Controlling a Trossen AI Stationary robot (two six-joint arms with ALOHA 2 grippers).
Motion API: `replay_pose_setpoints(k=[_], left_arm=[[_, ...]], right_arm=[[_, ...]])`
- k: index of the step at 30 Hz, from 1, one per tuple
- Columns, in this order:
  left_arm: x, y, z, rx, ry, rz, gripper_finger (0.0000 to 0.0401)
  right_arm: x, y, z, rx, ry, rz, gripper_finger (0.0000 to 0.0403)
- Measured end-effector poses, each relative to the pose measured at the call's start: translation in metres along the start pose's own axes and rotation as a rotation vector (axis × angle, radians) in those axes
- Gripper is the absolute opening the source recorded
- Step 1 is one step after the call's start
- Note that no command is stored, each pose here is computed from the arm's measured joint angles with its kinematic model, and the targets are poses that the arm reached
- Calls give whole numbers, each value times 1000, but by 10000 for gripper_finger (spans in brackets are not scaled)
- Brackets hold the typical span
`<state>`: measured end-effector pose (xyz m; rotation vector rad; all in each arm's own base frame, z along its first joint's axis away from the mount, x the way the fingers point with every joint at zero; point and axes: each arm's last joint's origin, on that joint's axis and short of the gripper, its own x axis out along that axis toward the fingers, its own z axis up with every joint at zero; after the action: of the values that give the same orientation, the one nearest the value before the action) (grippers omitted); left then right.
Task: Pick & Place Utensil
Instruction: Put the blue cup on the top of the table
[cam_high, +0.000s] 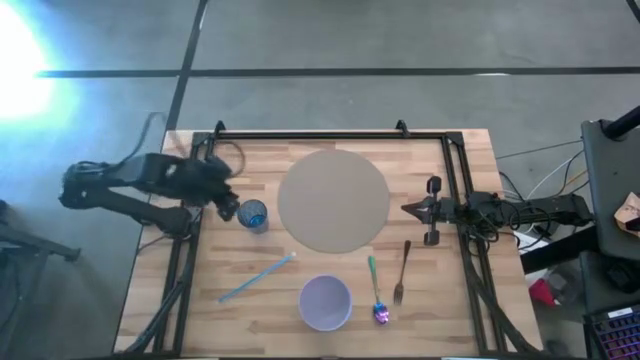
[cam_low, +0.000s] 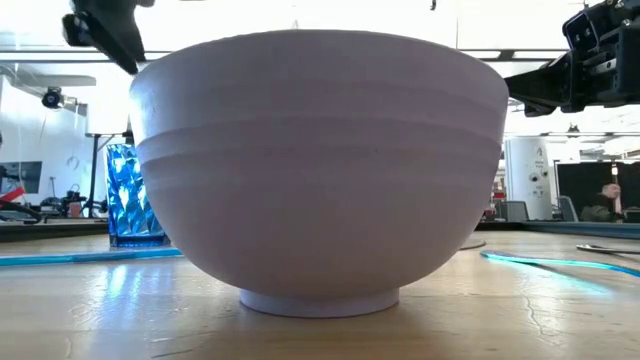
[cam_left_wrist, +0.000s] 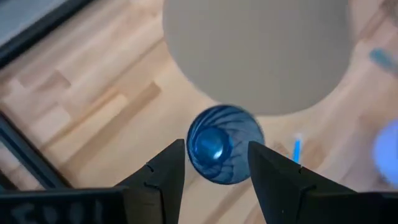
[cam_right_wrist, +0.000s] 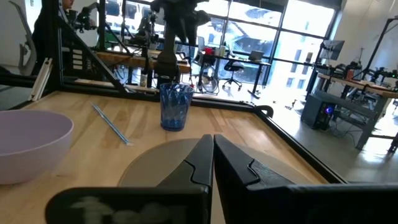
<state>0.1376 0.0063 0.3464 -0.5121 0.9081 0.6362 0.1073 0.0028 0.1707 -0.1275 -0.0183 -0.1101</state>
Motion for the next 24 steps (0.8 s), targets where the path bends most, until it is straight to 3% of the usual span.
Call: replay_pose_setpoints(k=[13,24], left_arm=[[27,16,21,4,130,53,167],[45,12,20,210,218,25,167]], right_arm=[[0,0,0,0,-1,0,8],[0,0,0,0,0,0,8]])
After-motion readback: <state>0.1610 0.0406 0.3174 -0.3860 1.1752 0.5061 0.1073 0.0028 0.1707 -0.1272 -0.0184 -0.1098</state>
